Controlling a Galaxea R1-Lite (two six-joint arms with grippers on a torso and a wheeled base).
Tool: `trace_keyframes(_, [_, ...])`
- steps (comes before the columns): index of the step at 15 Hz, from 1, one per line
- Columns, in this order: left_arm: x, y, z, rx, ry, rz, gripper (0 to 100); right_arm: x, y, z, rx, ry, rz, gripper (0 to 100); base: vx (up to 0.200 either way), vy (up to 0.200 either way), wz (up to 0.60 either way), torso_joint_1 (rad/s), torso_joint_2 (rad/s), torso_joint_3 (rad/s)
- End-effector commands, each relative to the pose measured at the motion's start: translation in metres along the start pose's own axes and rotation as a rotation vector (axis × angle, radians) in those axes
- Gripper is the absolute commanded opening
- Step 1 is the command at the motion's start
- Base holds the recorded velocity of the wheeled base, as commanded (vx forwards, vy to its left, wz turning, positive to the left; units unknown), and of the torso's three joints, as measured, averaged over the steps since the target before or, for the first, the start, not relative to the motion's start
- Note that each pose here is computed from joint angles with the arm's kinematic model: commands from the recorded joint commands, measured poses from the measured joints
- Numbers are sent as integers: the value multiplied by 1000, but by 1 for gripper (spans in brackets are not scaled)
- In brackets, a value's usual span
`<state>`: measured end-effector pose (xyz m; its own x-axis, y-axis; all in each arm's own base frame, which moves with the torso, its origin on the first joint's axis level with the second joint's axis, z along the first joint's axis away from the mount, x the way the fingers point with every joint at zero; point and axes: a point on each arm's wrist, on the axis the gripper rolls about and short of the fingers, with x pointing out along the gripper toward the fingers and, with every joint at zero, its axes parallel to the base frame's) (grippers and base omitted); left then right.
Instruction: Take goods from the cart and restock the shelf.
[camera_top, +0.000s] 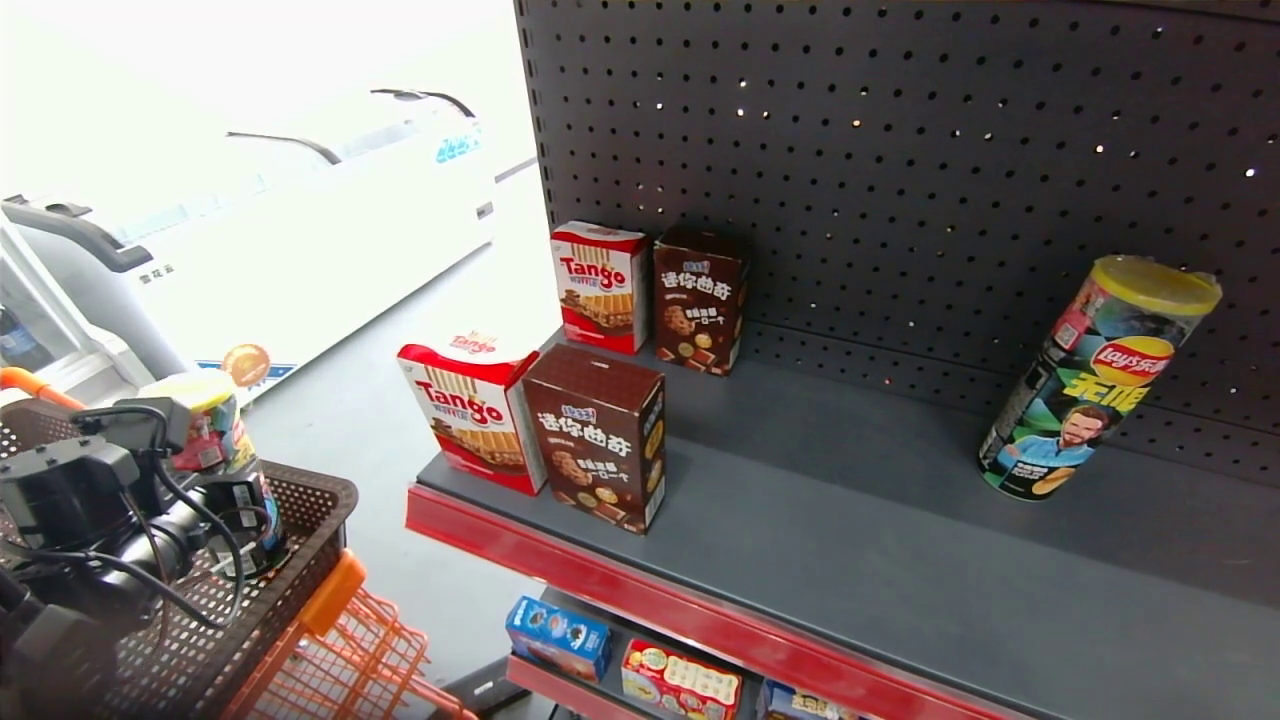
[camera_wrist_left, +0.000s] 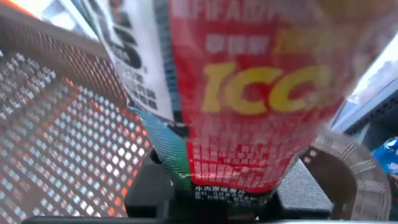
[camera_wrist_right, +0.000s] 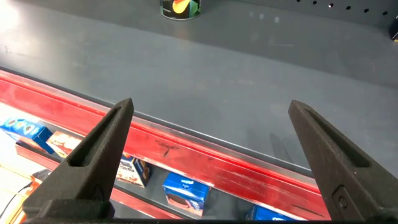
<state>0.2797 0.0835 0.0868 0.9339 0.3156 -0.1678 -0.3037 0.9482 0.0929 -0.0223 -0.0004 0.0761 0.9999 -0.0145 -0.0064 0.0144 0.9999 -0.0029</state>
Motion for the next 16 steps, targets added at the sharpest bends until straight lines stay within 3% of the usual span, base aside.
trace_keyframes(1, [-8, 2, 32, 31, -120, 5, 0, 0, 0, 0, 0, 0, -1, 100, 0, 0, 0, 0, 0, 0])
trace_keyframes(3, [-15, 3, 61, 41, -201, -1, 0, 0, 0, 0, 0, 0, -1, 100, 0, 0, 0, 0, 0, 0])
trace_keyframes(4, [-22, 3, 72, 44, -208, -12, 0, 0, 0, 0, 0, 0, 1, 100, 0, 0, 0, 0, 0, 0])
trace_keyframes(5, [-34, -5, 84, 53, -209, -62, 0, 0, 0, 0, 0, 0, 1, 100, 0, 0, 0, 0, 0, 0])
trace_keyframes(6, [-42, -8, 95, 47, -239, -94, 0, 0, 0, 0, 0, 0, 1, 100, 0, 0, 0, 0, 0, 0])
trace_keyframes(9, [-57, -16, 112, 47, -301, -141, 0, 0, 0, 0, 0, 0, 1, 100, 0, 0, 0, 0, 0, 0])
trace_keyframes(11, [-86, -31, 118, 52, -269, -230, 0, 0, 0, 0, 0, 0, 1, 100, 0, 0, 0, 0, 0, 0])
trace_keyframes(16, [-148, -44, 127, 75, -226, -416, 0, 0, 0, 0, 0, 0, -1, 100, 0, 0, 0, 0, 0, 0])
